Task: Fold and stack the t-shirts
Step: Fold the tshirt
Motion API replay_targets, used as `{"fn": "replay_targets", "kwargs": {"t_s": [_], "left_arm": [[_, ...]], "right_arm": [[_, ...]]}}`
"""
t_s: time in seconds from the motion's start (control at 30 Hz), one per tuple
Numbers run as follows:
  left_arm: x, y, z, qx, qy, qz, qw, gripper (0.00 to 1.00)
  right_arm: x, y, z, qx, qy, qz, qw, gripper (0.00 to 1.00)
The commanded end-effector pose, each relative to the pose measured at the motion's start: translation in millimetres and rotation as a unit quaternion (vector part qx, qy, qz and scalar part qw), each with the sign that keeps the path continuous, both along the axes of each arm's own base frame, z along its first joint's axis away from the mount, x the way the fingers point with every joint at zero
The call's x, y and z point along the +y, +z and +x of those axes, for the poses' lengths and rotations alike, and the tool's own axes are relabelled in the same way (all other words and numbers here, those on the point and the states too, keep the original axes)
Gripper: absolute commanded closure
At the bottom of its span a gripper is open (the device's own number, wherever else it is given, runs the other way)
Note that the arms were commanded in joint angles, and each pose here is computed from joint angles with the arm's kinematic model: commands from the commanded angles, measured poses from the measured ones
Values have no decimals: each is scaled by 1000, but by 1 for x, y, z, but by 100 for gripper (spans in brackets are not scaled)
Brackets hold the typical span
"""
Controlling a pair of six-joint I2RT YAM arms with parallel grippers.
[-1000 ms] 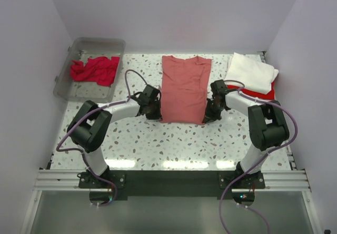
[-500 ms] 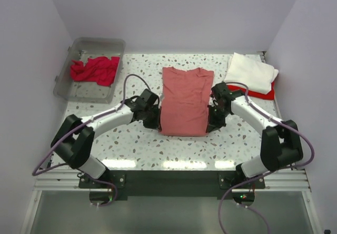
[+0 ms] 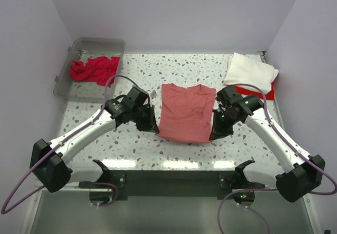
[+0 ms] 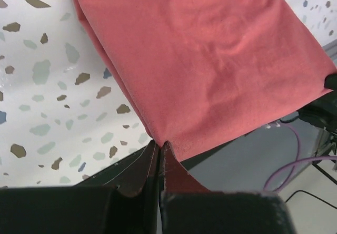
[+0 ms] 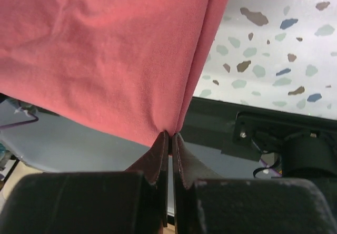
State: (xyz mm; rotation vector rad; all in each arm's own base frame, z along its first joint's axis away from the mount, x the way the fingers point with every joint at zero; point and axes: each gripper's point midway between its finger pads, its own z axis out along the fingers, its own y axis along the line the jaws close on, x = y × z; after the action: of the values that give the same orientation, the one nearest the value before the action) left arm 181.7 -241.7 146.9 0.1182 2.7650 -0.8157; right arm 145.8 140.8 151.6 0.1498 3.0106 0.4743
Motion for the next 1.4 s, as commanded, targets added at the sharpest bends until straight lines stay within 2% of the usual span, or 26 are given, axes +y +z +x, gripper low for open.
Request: {"fn": "replay_targets", "kwargs": {"t_s": [0.0, 0.13, 0.23, 0.4, 0.57, 1.0, 1.37], "left_arm": [[-4, 42, -9, 2, 14, -43, 999, 100], [-18, 66, 11, -29, 27, -72, 997, 100], [-32, 67, 32, -48, 23, -77, 996, 100], [-44, 68, 80, -71, 34, -71, 994, 100], [-42, 55, 108, -78, 33, -50, 995, 100], [-18, 10, 162, -56, 90, -27, 994, 100], [-30, -11, 210, -54, 80, -28, 995, 100]], "right_arm": [[-3, 33, -16, 2, -20, 10, 1000, 100], [3, 42, 2, -30, -36, 20, 999, 100], [6, 36, 25, -48, -39, 7, 998, 100], [11, 38, 74, -89, -52, -1, 995, 100], [-1, 34, 120, -113, -73, -4, 991, 100], [-16, 9, 205, -116, -76, -37, 990, 100], [-28, -20, 246, -90, -82, -49, 991, 100]]}}
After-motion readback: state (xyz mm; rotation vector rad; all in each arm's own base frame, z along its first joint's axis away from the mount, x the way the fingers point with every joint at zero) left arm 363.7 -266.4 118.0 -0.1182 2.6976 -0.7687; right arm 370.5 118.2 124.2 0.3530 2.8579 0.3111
